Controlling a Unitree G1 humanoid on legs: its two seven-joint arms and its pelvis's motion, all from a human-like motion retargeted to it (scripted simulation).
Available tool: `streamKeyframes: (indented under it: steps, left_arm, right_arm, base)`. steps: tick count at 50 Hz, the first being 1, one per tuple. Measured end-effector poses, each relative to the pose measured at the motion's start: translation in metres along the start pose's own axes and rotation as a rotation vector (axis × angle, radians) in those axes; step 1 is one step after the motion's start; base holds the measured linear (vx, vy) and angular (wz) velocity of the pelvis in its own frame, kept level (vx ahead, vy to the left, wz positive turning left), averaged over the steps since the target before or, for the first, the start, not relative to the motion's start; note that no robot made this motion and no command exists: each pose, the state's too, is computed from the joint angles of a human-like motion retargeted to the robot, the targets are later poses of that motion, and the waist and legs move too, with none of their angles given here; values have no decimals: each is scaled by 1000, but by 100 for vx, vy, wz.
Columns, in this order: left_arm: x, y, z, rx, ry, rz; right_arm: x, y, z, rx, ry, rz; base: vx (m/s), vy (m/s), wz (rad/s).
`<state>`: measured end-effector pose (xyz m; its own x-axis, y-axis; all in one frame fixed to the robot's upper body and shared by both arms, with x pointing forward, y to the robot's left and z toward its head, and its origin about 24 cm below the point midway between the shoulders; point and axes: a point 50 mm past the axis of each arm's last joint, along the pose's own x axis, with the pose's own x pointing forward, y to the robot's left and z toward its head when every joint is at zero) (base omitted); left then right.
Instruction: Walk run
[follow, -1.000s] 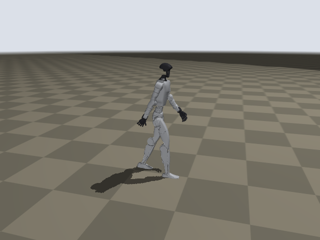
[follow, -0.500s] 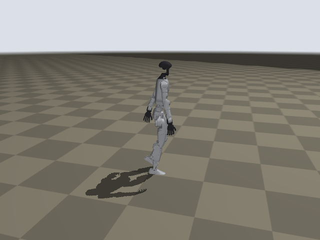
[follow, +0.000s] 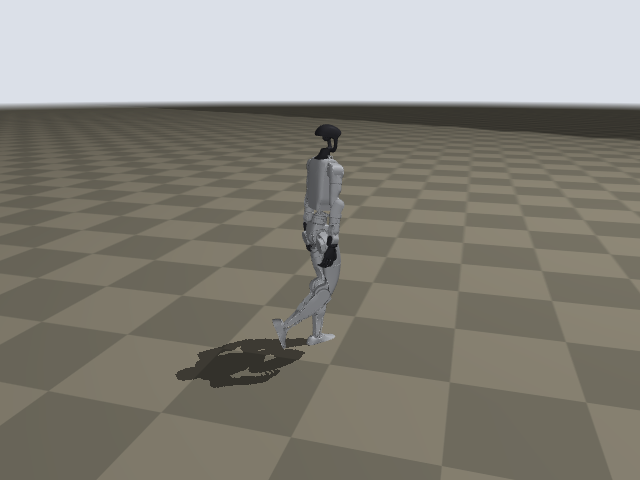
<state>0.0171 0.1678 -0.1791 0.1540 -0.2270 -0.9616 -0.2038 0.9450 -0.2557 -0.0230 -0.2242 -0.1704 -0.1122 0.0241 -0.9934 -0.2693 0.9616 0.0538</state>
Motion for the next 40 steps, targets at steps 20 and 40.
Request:
streamKeyframes:
  steps: [20, 40]
  left_arm:
    - [-33, -12, 180, 426, -611, 30]
    - [-37, 13, -134, 244, 458, 24]
  right_arm:
    - [-2, 68, -87, 114, 256, 222]
    - [-48, -101, 108, 96, -335, -339]
  base:
    - [82, -22, 137]
    - [80, -28, 57]
